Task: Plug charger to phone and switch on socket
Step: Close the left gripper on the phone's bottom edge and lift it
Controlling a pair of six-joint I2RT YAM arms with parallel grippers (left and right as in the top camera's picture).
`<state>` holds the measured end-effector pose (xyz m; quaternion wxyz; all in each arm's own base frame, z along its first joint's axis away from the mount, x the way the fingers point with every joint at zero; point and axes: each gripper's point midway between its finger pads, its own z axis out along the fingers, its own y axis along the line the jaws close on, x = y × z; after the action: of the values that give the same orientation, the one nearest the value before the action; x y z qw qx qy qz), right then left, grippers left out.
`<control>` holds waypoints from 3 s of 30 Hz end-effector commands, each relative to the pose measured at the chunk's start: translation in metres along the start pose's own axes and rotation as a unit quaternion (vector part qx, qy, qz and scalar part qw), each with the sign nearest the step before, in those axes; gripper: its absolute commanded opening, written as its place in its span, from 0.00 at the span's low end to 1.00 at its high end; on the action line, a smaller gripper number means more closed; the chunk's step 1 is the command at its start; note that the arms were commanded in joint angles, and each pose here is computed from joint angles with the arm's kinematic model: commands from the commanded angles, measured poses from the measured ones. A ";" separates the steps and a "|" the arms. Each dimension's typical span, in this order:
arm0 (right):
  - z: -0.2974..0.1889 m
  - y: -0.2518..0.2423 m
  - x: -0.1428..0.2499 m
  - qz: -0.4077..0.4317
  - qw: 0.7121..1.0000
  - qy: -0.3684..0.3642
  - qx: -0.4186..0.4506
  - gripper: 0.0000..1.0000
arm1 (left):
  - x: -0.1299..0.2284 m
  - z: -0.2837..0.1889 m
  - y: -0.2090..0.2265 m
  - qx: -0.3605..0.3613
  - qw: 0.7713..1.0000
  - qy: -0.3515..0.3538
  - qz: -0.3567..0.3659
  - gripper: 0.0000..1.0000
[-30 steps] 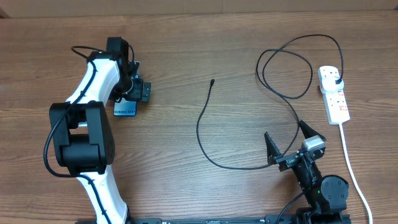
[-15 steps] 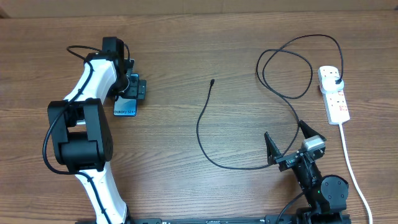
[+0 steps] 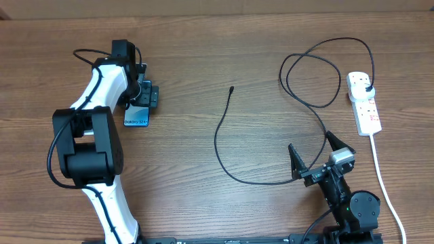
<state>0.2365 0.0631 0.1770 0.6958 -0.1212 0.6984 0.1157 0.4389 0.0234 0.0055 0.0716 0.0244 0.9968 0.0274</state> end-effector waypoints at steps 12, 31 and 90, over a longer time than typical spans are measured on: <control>0.000 0.000 0.002 0.001 1.000 -0.001 0.000 1.00 | 0.018 0.014 -0.006 0.016 0.998 0.047 -0.038 0.76; 0.000 0.000 0.002 0.001 1.000 -0.001 0.000 1.00 | 0.046 0.005 -0.075 0.080 0.987 0.114 -0.080 0.72; 0.000 0.000 0.002 0.001 1.000 -0.001 0.000 1.00 | 0.048 0.020 -0.086 0.013 0.989 0.093 -0.116 0.79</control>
<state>0.2365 0.0632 0.1769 0.6957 -0.1215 0.6985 0.1157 0.4107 -0.0577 -0.0006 0.0232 -0.0871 0.9959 0.0065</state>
